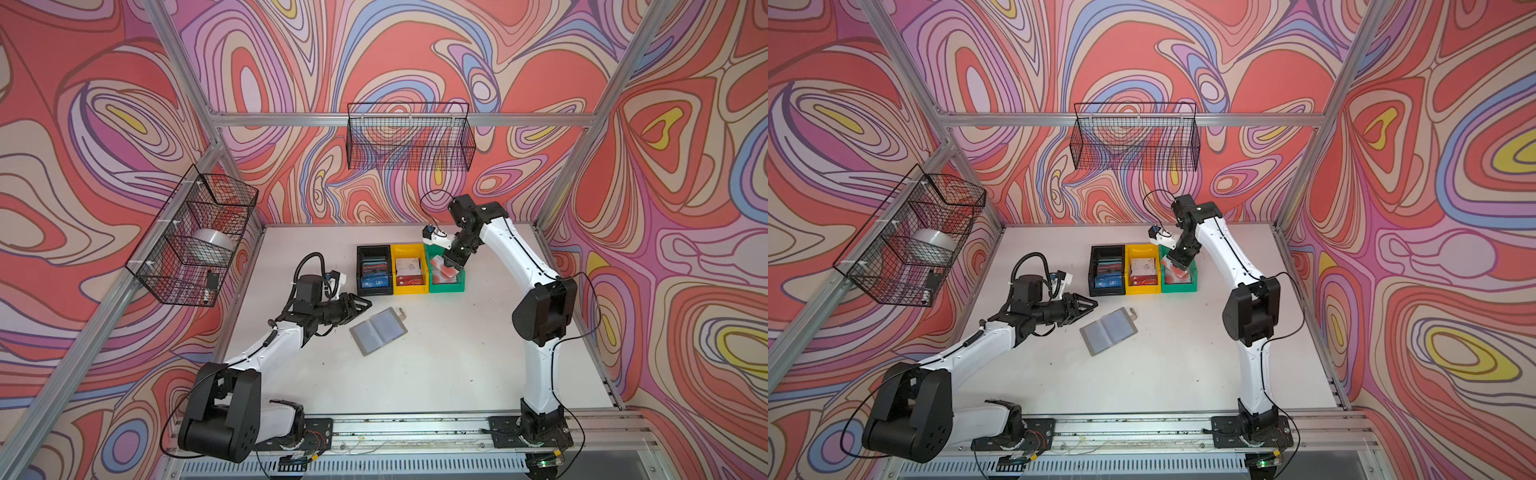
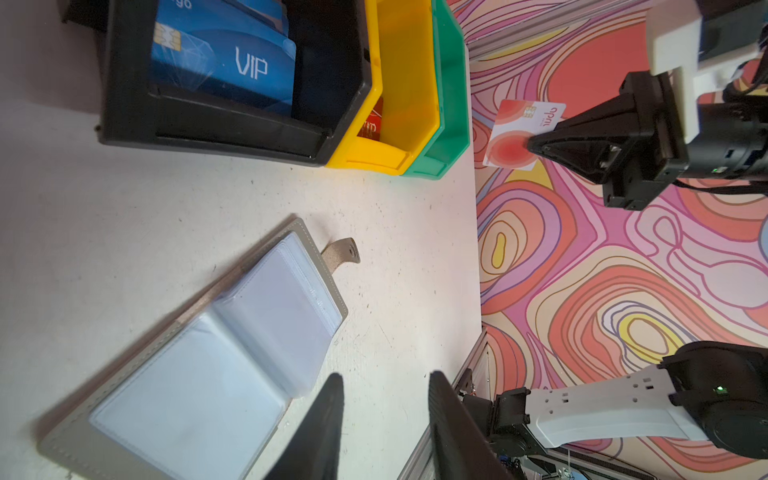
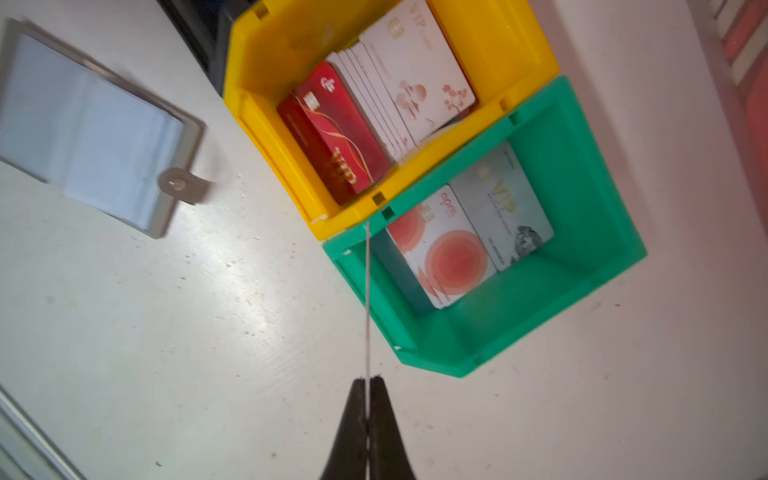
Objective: Take the credit cards out of the card holder
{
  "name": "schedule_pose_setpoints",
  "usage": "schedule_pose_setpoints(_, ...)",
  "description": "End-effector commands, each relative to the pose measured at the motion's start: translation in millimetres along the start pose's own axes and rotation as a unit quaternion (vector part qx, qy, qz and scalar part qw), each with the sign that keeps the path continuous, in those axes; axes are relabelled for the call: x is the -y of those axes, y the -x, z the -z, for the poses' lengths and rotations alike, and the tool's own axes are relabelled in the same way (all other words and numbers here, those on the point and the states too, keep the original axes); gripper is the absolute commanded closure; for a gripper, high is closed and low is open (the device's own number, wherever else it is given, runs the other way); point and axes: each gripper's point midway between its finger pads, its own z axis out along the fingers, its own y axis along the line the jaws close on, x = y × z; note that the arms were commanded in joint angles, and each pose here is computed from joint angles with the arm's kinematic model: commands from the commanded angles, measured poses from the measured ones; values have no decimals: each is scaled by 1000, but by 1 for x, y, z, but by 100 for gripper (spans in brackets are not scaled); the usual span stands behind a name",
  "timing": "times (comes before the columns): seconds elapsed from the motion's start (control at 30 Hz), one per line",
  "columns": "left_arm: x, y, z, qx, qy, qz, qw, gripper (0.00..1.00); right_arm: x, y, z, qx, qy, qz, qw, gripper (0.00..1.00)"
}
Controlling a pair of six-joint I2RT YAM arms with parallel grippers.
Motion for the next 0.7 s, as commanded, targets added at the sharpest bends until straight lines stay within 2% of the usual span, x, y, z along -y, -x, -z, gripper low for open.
schedule_pose_setpoints(0.0, 0, 3, 3, 8, 1, -6, 1000, 63, 32, -1, 4, -24, -74, 72, 994, 100)
schedule_pose_setpoints(0.3, -4, 0, 7, 28, 1, 0, 1000, 63, 37, -2, -26, -44, -60, 134, 988, 100)
schedule_pose_setpoints(0.67, -12, -2, 3, 18, 10, 10, 1000, 62, 38, -18, -67, -78, -49, 164, 982, 100)
